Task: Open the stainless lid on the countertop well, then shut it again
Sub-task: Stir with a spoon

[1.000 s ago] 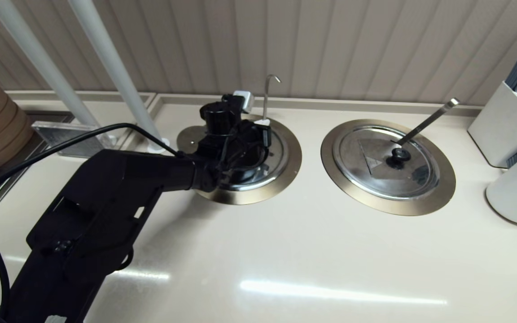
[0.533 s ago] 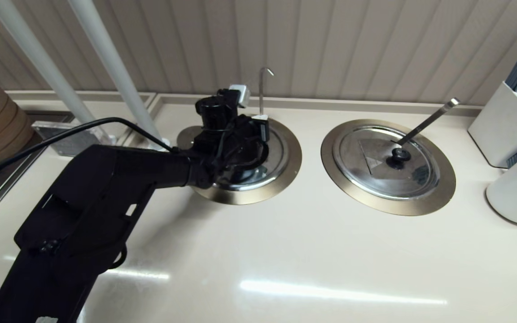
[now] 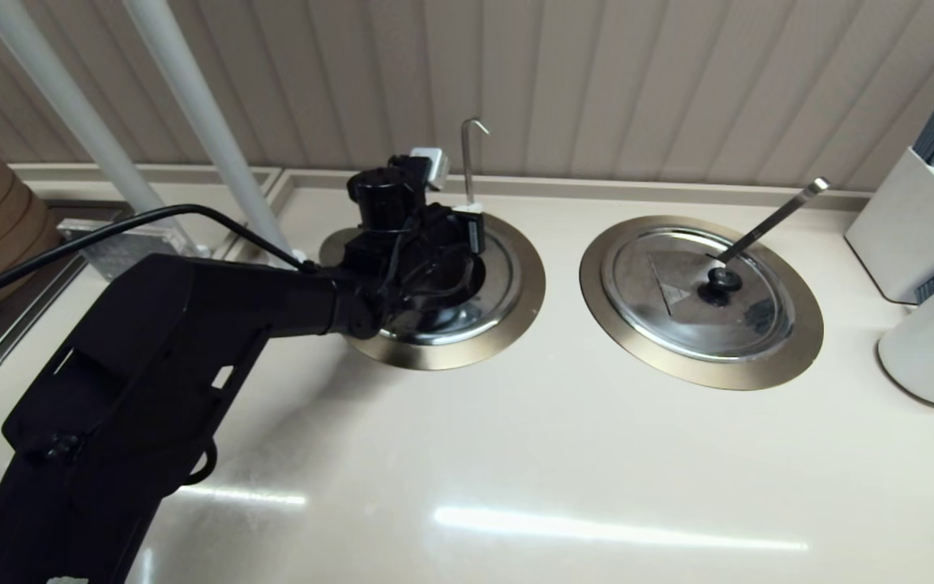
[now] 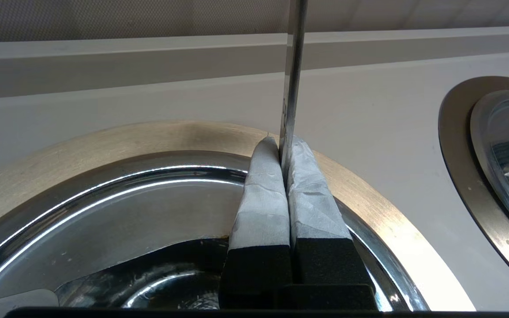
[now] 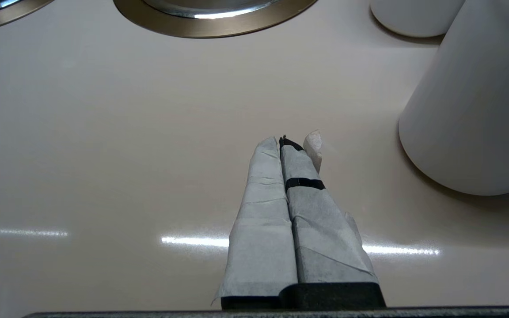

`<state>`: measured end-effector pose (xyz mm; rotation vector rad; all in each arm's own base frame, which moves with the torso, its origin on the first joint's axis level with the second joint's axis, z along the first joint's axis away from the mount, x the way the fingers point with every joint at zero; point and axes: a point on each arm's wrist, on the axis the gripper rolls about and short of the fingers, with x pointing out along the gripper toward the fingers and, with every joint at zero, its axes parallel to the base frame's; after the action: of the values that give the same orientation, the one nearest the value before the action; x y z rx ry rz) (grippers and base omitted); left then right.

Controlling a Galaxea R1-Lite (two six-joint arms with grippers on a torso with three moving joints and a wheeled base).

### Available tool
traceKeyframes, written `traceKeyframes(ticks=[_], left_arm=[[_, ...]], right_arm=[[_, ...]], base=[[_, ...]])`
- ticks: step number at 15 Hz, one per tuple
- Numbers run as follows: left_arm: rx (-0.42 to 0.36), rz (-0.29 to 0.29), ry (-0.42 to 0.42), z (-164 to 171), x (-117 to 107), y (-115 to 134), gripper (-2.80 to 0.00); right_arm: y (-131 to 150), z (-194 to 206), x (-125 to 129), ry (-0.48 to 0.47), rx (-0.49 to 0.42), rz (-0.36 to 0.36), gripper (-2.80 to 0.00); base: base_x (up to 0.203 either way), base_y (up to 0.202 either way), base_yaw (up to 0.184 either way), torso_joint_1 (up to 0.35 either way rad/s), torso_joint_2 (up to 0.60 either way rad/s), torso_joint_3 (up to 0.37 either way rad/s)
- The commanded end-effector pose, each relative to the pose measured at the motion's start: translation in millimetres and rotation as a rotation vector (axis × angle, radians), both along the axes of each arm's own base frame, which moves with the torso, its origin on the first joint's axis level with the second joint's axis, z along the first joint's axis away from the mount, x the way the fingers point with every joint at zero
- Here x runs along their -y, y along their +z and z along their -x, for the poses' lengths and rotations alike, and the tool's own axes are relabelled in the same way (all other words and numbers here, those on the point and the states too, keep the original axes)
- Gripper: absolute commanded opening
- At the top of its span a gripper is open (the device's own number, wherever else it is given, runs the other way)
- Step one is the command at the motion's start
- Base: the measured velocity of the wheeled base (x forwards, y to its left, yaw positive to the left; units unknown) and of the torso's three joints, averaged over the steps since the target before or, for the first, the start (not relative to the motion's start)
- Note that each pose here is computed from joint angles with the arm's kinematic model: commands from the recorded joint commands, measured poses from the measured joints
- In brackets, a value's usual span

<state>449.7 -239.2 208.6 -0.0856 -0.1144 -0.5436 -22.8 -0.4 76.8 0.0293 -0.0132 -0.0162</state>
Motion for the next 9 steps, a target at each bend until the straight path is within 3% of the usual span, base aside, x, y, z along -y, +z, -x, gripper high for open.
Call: traceKeyframes(ticks=[1, 9], left_arm=[[-0.009, -0.005, -0.001, 0.4, -0.2, -2.4, -2.80], [-0.002, -0.094, 0.021, 18.0, -19.8, 20.9, -2.80]], right_arm=[[-1.2, -0.3, 0.0, 0.000, -0.004, 0.000, -2.80], [-1.2, -0.3, 0.0, -0.002, -0.004, 0.000, -2.80]], base=[[0.000, 0.000, 0.000, 0.000, 0.00, 0.000], [0.000, 0.000, 0.000, 0.000, 0.00, 0.000]])
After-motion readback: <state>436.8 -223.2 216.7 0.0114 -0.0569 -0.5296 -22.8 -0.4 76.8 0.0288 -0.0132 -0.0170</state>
